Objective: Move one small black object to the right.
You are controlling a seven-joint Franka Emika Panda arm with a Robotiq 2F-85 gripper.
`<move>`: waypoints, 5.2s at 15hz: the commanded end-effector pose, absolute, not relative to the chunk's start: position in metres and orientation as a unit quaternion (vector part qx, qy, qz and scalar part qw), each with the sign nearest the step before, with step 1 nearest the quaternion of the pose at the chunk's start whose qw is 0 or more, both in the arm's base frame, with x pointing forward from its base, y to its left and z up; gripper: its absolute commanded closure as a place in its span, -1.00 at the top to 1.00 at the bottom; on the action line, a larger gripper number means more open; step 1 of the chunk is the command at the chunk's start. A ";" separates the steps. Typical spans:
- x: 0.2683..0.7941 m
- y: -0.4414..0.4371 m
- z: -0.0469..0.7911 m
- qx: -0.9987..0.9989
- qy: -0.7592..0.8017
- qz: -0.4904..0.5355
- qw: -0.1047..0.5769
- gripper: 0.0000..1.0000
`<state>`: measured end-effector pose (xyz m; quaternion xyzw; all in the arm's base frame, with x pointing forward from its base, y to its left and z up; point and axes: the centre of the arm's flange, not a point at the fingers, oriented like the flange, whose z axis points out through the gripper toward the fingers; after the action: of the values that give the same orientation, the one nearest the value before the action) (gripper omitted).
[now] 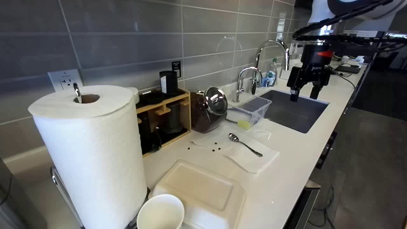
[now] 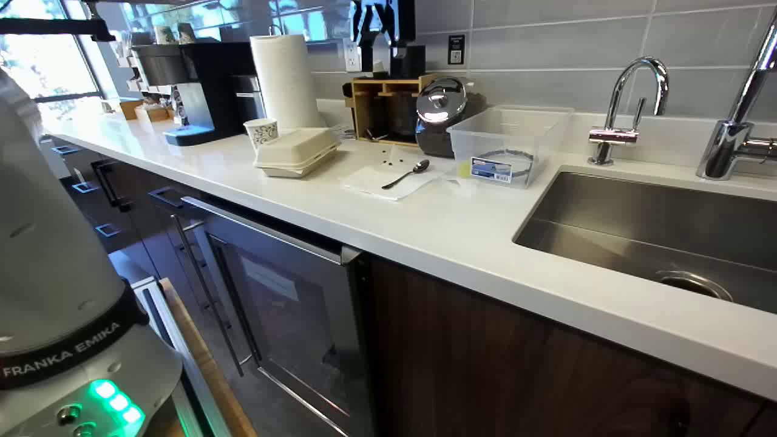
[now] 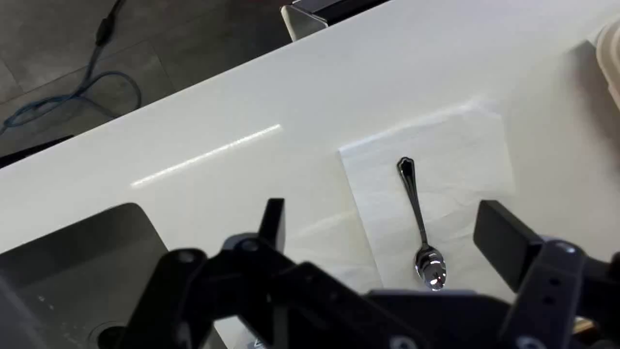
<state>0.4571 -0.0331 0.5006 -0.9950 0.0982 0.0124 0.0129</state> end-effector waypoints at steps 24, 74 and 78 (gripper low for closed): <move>0.567 0.149 0.398 -0.926 0.377 0.000 0.019 1.00; 0.637 0.187 0.283 -0.810 0.586 -0.015 0.005 -0.07; 0.635 0.189 0.282 -0.810 0.586 -0.016 0.006 -0.23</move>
<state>0.6313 0.1836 0.2867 -0.8163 0.5776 -0.0077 0.0005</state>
